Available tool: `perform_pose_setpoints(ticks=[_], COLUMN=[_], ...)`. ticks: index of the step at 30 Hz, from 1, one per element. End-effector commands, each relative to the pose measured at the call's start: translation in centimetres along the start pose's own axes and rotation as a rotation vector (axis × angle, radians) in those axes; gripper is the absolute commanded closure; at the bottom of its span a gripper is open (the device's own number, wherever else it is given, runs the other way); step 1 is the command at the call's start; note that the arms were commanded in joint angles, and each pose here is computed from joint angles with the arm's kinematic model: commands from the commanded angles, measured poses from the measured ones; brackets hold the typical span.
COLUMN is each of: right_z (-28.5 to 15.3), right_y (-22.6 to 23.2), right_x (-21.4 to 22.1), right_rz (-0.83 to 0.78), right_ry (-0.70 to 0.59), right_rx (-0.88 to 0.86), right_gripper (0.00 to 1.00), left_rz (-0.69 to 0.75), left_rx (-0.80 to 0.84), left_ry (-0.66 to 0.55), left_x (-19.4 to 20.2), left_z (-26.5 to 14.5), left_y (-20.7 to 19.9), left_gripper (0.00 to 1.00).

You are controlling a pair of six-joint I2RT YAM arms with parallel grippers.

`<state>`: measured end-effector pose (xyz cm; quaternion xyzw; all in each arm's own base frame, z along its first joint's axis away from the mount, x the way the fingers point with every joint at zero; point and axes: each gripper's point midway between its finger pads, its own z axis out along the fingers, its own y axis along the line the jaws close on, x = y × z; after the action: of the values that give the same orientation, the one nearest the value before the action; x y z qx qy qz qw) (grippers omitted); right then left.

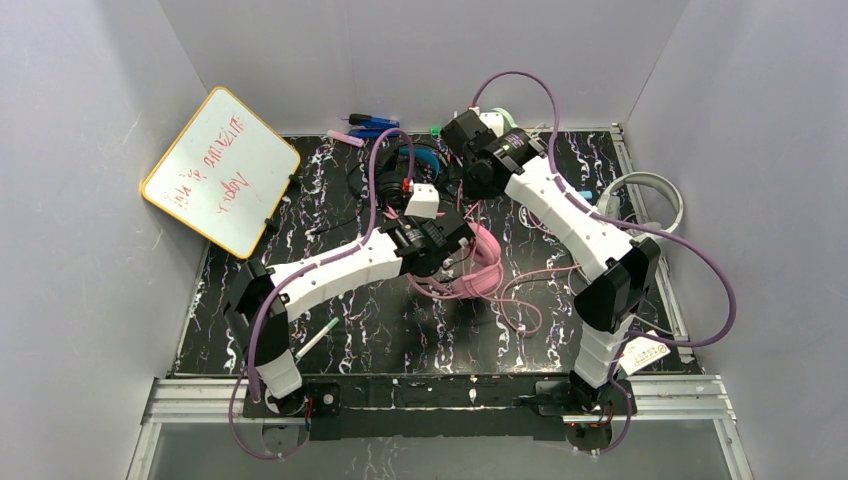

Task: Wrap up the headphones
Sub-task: Wrap the headphones cable around the headphones.

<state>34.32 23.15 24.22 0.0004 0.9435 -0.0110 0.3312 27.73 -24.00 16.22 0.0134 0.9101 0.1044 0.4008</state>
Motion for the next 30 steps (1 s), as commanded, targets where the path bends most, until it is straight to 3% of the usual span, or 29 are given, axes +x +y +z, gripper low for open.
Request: perform_pose_setpoints(ticks=[1,6,13,20,24,30], right_z=[-1.9,-3.2,-6.5,-8.3,-7.6,-6.2], right_y=[-0.6,3.5,8.8,9.9,7.1,3.4], right_x=[-2.0,0.7,5.9,8.2,6.2,2.7], right_rz=[-0.015,-0.073,-0.028,0.072,0.048,0.005], right_ry=[-0.045,0.09,0.269,0.346,0.254,0.23], right_rx=[-0.037,-0.305,-0.642,-0.732,-0.598,-0.476], right_gripper=[0.99,0.99,0.99,0.99,0.99,0.99], left_rz=[-0.038,-0.041,-0.099,-0.131,-0.103,-0.04], left_rx=[-0.049,-0.108,-0.042,-0.061,-0.07,-0.098], left_ry=[-0.167,-0.197,-0.18,-0.166,-0.164,-0.165], left_x=[-3.3,-3.7,-4.2,-4.6,-4.2,-3.3], left_z=[-2.4,-2.5,-2.6,-2.7,-2.5,-2.3], left_y=[2.5,3.7,1.7,1.4,1.7,3.1], left_gripper=[1.0,1.0,1.0,1.0,1.0,1.0])
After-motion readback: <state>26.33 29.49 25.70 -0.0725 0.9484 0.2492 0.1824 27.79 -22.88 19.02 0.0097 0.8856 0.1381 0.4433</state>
